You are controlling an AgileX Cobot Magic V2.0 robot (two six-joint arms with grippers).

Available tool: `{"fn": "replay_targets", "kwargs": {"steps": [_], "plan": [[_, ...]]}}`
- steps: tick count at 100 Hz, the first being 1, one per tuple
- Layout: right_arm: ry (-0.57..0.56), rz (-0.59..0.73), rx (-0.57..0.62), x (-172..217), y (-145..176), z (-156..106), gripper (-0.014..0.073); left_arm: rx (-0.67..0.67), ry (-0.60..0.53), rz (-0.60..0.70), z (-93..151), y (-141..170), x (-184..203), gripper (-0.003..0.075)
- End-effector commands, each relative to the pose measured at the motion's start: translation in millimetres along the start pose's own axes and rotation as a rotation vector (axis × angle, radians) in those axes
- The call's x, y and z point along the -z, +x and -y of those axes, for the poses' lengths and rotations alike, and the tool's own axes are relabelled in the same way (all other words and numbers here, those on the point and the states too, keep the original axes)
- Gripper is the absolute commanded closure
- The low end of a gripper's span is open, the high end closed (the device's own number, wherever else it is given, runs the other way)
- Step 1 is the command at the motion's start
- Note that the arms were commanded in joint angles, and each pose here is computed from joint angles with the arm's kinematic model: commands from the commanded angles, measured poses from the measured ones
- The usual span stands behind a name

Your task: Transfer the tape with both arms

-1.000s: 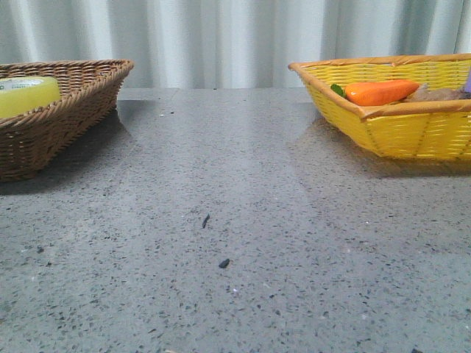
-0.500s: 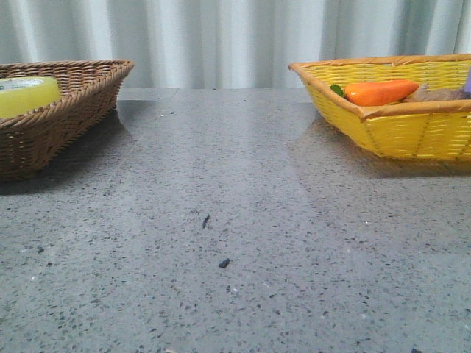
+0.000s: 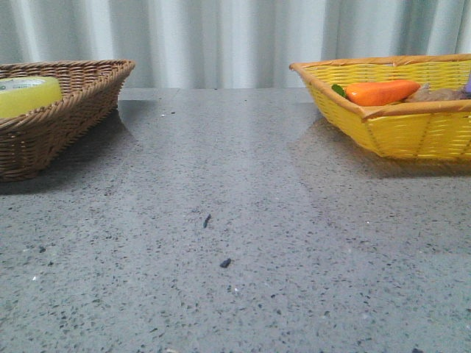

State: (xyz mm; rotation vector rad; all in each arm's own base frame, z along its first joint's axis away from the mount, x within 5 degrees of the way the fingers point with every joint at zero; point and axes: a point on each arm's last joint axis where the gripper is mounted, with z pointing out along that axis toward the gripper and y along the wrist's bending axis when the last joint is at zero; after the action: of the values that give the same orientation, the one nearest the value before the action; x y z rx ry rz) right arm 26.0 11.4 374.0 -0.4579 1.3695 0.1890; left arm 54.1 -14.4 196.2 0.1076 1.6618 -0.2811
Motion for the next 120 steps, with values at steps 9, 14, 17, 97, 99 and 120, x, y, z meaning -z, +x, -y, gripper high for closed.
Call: {"fn": "replay_targets", "kwargs": {"steps": [9, 14, 17, 97, 99, 120], "plan": [[0.022, 0.087, 0.019, 0.4, -13.7, 3.1, 0.0637, 0.014, 0.001, 0.035, -0.2, -0.2, 1.7, 0.0627], [0.022, 0.087, 0.019, 0.4, -13.7, 3.1, 0.0637, 0.014, 0.002, 0.045, -0.2, -1.1, 1.7, 0.0627], [0.022, 0.087, 0.019, 0.4, -13.7, 3.1, 0.0637, 0.012, 0.002, 0.053, -0.2, -1.8, 1.8, 0.0627], [0.022, 0.087, 0.019, 0.4, -13.7, 3.1, 0.0637, -0.122, -0.164, -0.059, -10.9, 8.4, 2.5, 0.0741], [0.022, 0.087, 0.019, 0.4, -13.7, 3.1, 0.0637, -0.122, -0.164, -0.059, -10.9, 8.4, 2.5, 0.0741], [0.022, 0.087, 0.019, 0.4, -13.7, 3.1, 0.0637, -0.122, -0.164, -0.059, -10.9, 8.4, 2.5, 0.0741]]}}
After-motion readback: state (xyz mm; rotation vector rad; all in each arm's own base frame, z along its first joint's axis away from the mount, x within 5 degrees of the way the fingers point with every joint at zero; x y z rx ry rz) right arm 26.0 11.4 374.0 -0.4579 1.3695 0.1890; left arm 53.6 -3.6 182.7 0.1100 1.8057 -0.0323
